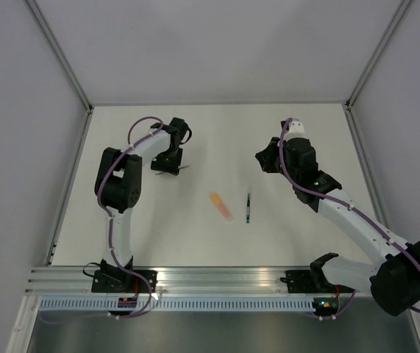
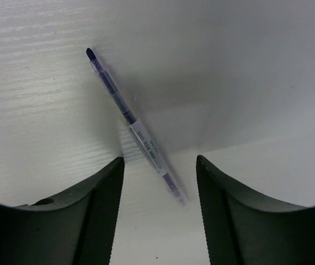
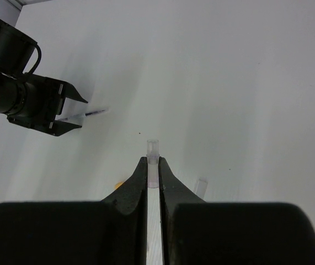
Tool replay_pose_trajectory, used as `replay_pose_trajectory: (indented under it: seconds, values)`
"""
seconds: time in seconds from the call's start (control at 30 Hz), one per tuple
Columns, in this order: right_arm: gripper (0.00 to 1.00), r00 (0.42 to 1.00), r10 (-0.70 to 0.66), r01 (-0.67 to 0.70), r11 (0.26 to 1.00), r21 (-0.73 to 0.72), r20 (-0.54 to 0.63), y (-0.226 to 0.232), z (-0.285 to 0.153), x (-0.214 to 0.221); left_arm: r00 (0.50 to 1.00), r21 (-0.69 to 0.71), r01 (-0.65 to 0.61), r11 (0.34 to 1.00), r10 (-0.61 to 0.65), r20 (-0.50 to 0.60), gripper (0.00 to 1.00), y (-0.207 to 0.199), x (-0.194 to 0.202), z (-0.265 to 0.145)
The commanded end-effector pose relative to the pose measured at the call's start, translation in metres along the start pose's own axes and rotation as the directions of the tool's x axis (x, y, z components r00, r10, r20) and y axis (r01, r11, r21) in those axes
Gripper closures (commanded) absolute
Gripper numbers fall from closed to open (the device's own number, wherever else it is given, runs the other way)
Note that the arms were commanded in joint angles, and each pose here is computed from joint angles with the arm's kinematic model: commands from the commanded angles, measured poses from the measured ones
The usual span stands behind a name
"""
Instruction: Insert the pens into the pen caps
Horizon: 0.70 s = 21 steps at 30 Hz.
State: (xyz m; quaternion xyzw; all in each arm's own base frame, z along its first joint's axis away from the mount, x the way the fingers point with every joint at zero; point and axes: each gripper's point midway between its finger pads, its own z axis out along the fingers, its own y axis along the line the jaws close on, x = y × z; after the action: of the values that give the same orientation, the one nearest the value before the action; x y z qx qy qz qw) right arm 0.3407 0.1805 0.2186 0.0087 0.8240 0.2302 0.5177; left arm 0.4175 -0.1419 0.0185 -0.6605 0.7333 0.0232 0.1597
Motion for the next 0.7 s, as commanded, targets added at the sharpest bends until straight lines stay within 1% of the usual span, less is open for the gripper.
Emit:
replay_pose_trajectory:
  seconds: [0.0,0.03,0.1,0.13,0.2,0.33,0.4,0.5,0.57,0.6,0.63,0.67]
  values:
    - [1.00,1.000,0.012,-0.012,1.000,-0.024,0.019,0.006,0.004,-0.006,0.999,0.002,0.031,1.000,-0.031,0.020,0.43,-0.008,-0.002,0.009]
    - [1.00,1.000,0.014,-0.013,1.000,-0.028,0.016,0.007,0.004,-0.005,0.999,-0.004,0.028,1.000,-0.028,0.020,0.49,-0.007,-0.001,0.012]
    - [1.00,1.000,0.011,-0.010,0.999,-0.032,0.015,0.008,0.004,-0.006,1.000,-0.025,0.015,1.000,-0.015,0.024,0.54,-0.001,-0.001,0.016]
    - [1.00,1.000,0.009,-0.009,0.999,-0.039,0.015,0.009,0.003,-0.007,1.000,-0.037,0.010,0.999,-0.009,0.027,0.59,0.002,-0.001,0.017]
    - [1.00,1.000,0.006,-0.006,0.999,-0.042,0.017,0.010,0.002,-0.007,0.999,-0.058,0.000,0.998,0.002,0.034,0.62,0.008,-0.002,0.018]
    - [1.00,1.000,0.005,-0.004,0.999,-0.046,0.019,0.011,0.001,-0.008,0.999,-0.077,-0.010,0.997,0.013,0.038,0.72,0.017,-0.007,0.012]
    - [1.00,1.000,0.004,-0.003,0.999,-0.046,0.022,0.011,0.001,-0.009,0.998,-0.089,-0.037,0.995,0.041,0.046,0.77,0.021,-0.010,0.007]
    - [1.00,1.000,0.004,-0.003,0.999,-0.053,0.024,0.012,-0.001,-0.009,0.995,-0.120,-0.056,0.991,0.065,0.074,0.96,0.033,-0.018,0.006]
    - [1.00,1.000,0.004,-0.002,0.998,-0.064,0.025,0.014,-0.002,-0.010,0.993,-0.115,-0.067,0.991,0.078,0.087,0.98,0.038,-0.021,0.007]
    - [1.00,1.000,0.004,-0.002,0.998,-0.069,0.028,0.015,-0.003,-0.011,0.987,-0.124,-0.104,0.987,0.117,0.106,0.98,0.045,-0.026,0.010]
    - [1.00,1.000,0.004,-0.002,0.998,-0.068,0.030,0.015,-0.003,-0.011,0.986,-0.068,-0.115,0.991,0.122,0.110,0.98,0.036,-0.027,0.004]
    - [1.00,1.000,0.001,0.002,0.995,-0.098,0.023,0.020,-0.004,-0.010,0.982,-0.025,-0.149,0.988,0.151,0.115,0.98,0.031,-0.027,0.000]
